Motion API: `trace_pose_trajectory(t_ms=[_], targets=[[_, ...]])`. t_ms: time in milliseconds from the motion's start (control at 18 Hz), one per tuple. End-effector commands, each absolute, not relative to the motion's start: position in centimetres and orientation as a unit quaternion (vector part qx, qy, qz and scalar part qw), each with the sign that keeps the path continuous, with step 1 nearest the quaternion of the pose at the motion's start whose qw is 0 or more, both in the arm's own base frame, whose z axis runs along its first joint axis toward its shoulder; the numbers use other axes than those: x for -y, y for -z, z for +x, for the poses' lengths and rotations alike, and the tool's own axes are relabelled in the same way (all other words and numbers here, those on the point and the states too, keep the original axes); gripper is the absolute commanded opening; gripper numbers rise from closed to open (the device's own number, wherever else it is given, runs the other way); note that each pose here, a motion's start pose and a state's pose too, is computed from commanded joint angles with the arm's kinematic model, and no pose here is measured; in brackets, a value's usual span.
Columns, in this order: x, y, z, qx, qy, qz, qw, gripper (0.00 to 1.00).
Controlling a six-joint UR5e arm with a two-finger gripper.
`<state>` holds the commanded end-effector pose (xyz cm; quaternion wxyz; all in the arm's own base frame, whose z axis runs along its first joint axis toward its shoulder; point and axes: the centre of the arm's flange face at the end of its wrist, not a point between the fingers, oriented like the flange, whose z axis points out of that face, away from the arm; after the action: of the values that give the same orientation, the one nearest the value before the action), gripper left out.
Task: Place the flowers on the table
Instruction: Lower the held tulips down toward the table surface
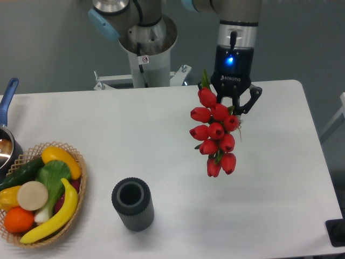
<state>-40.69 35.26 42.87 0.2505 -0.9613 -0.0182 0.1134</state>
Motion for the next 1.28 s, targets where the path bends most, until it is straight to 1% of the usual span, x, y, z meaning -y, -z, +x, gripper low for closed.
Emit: trace_pose_trajectory(t_ms=[222, 333, 500, 667, 944, 1167, 1278], targets=[[-35.9, -40.2, -41.1, -0.008, -0.107, -0.978, 0.180, 0.38], [-37.1, -38.8, -41.3, -0.018, -0.107, -0.983, 0.147, 0.35], [-38.8, -36.3, -41.0, -0.040, -0.096, -0.991, 0.089, 0.35], [-40.0, -34.0, -40.8, -0.054, -0.094, -0.993, 0.046, 0.35], [-40.9, -31.0, -41.1, -0.077, -0.080, -0.994, 0.017, 0.35], [-41.5, -28.6, -41.3, -0.083, -0.063, -0.995, 0.003, 0.35], [-41.7, -28.1, -41.5, -0.083, -0.062, -0.995, 0.002, 0.35]])
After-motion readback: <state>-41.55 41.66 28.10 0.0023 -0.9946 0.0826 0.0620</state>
